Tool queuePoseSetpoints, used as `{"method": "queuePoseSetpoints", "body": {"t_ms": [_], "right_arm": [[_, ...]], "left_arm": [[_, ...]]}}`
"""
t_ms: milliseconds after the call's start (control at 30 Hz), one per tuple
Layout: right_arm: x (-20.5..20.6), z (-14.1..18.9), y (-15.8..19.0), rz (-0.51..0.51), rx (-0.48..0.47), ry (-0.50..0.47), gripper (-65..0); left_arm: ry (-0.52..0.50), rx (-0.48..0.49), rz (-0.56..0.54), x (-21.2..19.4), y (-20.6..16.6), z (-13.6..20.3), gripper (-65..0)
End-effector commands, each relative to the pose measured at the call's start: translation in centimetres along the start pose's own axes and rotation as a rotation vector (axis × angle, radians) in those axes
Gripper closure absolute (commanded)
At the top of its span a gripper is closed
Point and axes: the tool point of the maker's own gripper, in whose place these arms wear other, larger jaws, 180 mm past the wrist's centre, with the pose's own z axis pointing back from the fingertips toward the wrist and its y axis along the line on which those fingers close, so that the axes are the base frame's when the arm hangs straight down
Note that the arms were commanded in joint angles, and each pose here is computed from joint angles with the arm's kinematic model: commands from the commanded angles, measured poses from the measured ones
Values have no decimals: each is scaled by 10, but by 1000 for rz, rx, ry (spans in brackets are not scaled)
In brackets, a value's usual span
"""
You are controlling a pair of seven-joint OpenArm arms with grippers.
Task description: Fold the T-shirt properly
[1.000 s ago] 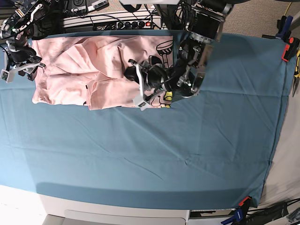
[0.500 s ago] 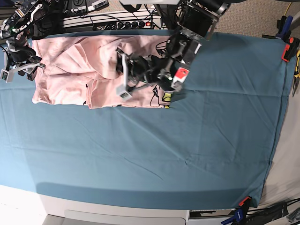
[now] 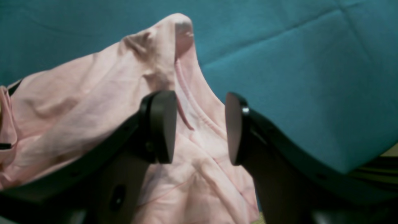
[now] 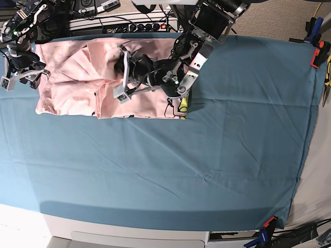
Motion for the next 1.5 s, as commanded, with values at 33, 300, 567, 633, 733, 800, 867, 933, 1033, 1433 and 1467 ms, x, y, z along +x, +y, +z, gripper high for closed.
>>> {"method": "queuePoseSetpoints", "body": {"t_ms": [33,300,567,633,733,800,867,933,1033,1433,1467], "right_arm": [[17,3,-1,15,1,-58,-259],[17,3,-1,15,2,-58,-259],[20,3,-5,38,-13,-58,-259],[25,4,-13,75,-36,-56,-259],[36,7,-26,136,-77,-49,-259],[41,9,-35,169,-96,-23,-259],[48,11,-43,202,-115,-7,-261],[57,12,-51,228,-131,-20,-318],[65,4,-68,228,-145,-40,-413],[54,-34,-67,-85,260,159,-417],[54,-33,-69,-93,283,168,-417]], "left_arm": [[-83,-92,-52,27,-23,2,0],[-114,-160,-100,31,-36,4,0],[-29,-16,-158,39,-5,13,0],[-11,45,-184,48,8,19,0],[13,86,-222,57,17,27,0],[21,106,-248,62,23,33,0],[28,136,-269,65,33,42,0],[39,171,-283,67,45,52,0],[68,226,-326,66,63,67,0],[136,386,-313,46,113,104,-211],[137,393,-312,45,115,105,-211]]}}
